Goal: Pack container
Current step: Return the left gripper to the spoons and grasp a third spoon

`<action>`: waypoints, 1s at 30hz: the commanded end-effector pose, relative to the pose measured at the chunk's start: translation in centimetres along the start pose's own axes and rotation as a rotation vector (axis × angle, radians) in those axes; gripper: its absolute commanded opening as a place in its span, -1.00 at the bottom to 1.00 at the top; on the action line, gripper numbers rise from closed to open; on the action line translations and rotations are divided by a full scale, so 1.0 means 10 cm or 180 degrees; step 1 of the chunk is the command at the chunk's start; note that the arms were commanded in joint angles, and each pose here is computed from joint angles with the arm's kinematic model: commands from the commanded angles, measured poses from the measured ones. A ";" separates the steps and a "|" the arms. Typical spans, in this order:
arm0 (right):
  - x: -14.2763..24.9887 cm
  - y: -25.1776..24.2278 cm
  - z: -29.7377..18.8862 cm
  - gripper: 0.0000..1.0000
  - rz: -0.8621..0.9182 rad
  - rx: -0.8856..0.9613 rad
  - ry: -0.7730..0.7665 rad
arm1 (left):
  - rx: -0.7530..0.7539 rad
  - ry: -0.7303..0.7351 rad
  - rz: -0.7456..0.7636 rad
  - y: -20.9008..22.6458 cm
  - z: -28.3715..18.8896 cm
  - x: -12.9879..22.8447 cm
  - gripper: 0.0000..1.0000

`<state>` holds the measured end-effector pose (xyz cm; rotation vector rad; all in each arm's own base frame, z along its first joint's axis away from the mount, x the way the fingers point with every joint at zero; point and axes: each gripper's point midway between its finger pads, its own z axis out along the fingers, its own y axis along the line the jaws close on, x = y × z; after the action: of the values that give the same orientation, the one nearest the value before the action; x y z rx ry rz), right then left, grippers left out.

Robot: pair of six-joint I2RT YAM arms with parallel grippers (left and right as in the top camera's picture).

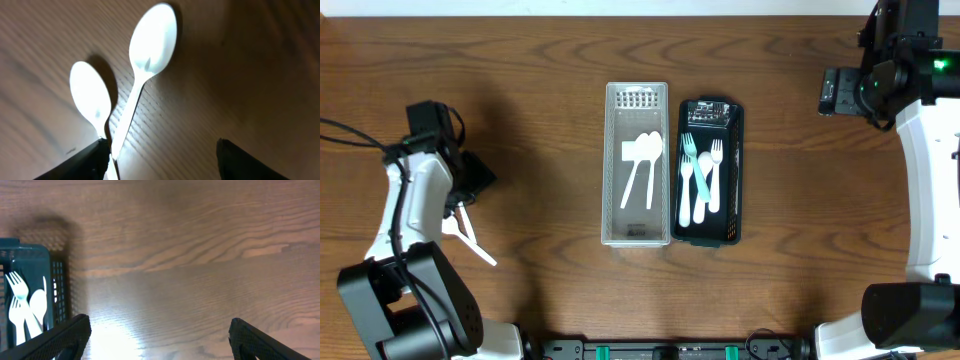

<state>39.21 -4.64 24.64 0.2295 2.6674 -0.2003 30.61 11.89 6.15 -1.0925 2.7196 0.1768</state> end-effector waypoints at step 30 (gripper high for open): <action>0.08 -0.09 0.01 0.83 -0.0024 0.0065 0.0107 | 0.0083 0.0531 0.0132 0.10 0.81 0.16 0.10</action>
<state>38.60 -4.61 24.35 0.2288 2.6948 -0.2030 30.94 13.25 -0.51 -1.0979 2.8195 0.0449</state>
